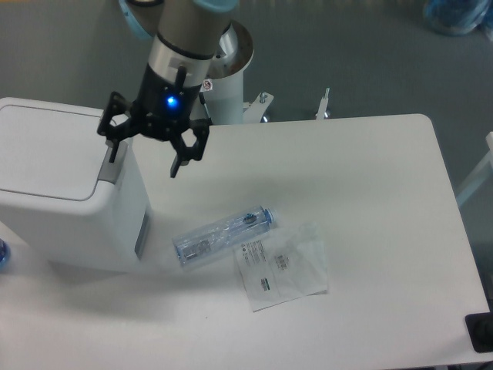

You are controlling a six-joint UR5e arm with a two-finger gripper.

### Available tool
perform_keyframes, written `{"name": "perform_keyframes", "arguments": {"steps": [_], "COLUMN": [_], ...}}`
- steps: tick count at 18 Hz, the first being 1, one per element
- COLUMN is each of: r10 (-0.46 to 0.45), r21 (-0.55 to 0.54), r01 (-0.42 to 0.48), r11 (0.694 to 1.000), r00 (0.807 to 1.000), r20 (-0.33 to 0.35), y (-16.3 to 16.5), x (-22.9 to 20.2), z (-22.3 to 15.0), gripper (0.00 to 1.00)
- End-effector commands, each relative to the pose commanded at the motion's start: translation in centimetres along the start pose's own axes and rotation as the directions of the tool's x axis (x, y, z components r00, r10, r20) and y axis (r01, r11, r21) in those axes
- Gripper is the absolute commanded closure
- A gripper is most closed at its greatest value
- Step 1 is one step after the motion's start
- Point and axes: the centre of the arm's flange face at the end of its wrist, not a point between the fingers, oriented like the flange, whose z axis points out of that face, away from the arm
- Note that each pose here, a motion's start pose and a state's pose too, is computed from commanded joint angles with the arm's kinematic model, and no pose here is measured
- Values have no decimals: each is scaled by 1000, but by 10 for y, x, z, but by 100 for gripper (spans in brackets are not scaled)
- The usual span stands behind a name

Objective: Open the trash can
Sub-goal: 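Press the gripper down on the grey lid tab to release the lid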

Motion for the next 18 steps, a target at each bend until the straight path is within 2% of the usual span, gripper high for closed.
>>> {"name": "perform_keyframes", "arguments": {"steps": [5,7,18], "r10": [-2,-1,-4], "r21": [-19,-22,-29], "r01": [2,1,5], "r11": [1000,1000,1000], "r00": [1000,1000,999], "r20": [1,21,35], "y": [12,15,19], "x": [-3,-4,-6], "z": [8,6,7], "gripper": [0,0,0]}}
